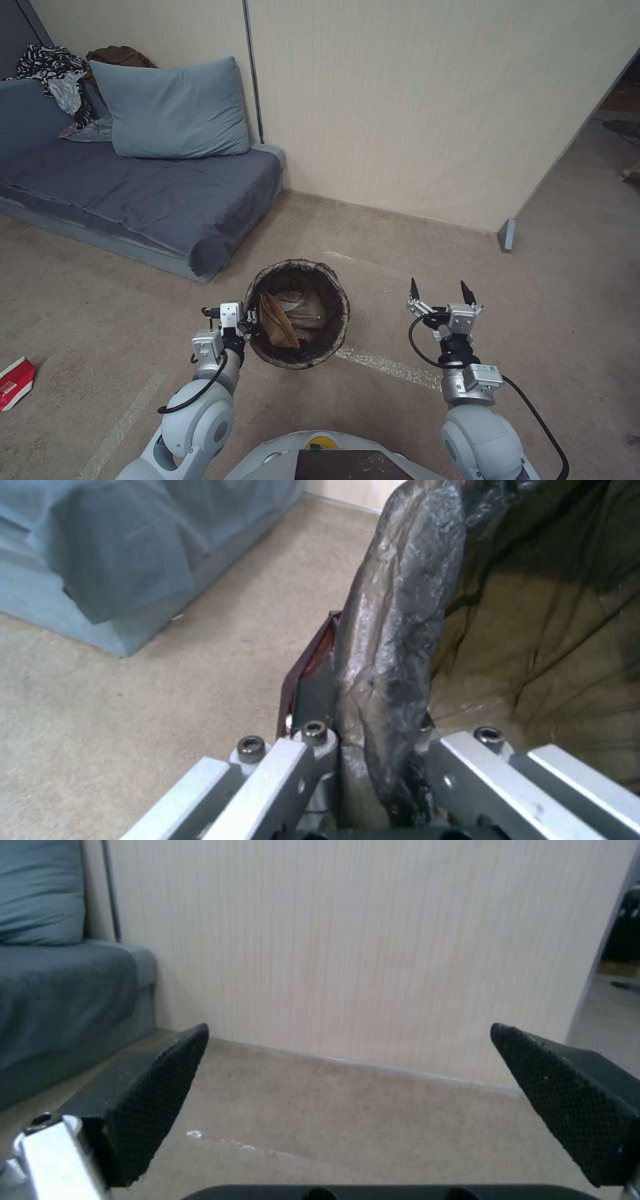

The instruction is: Pick up the trash bin, then pick up the garbage from the floor and place it into the trash bin.

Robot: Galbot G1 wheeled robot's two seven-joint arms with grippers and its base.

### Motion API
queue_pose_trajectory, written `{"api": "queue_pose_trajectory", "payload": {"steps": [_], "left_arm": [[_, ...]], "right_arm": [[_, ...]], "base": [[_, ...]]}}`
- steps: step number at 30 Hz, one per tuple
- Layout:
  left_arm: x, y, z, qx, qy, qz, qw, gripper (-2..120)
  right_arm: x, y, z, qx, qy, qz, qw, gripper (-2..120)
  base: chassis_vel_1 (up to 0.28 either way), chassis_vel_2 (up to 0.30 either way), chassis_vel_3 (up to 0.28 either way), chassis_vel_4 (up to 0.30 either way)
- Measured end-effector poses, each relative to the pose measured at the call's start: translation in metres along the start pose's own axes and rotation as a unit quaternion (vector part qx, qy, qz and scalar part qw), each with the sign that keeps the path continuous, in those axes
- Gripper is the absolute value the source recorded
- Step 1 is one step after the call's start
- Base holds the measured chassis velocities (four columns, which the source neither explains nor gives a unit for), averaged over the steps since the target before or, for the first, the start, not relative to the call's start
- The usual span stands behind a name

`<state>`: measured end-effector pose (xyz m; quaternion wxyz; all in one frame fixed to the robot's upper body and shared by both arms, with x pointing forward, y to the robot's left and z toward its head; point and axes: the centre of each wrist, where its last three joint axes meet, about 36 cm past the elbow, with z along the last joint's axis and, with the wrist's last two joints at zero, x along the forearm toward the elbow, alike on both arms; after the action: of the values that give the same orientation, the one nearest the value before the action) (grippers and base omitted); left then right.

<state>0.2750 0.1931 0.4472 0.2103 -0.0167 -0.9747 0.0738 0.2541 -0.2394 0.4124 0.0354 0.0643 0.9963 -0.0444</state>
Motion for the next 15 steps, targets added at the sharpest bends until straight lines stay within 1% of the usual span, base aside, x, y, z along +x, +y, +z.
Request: {"api": "queue_pose_trajectory", "payload": {"steps": [4, 15], "left_arm": [[0.0001, 0.0005, -0.0004, 0.0, -0.001, -0.001, 1.0, 4], [0.0004, 0.0003, 0.0, 0.003, -0.001, -0.002, 1.0, 4]], "right_arm": [[0.0004, 0.0014, 0.0001, -0.001, 0.001, -0.002, 1.0, 100], [0.0005, 0.0041, -0.0005, -0.003, 0.001, -0.006, 1.0, 100]], "base": [[0.026, 0.022, 0.02, 0.026], [0.08, 0.079, 0.091, 0.078]]}}
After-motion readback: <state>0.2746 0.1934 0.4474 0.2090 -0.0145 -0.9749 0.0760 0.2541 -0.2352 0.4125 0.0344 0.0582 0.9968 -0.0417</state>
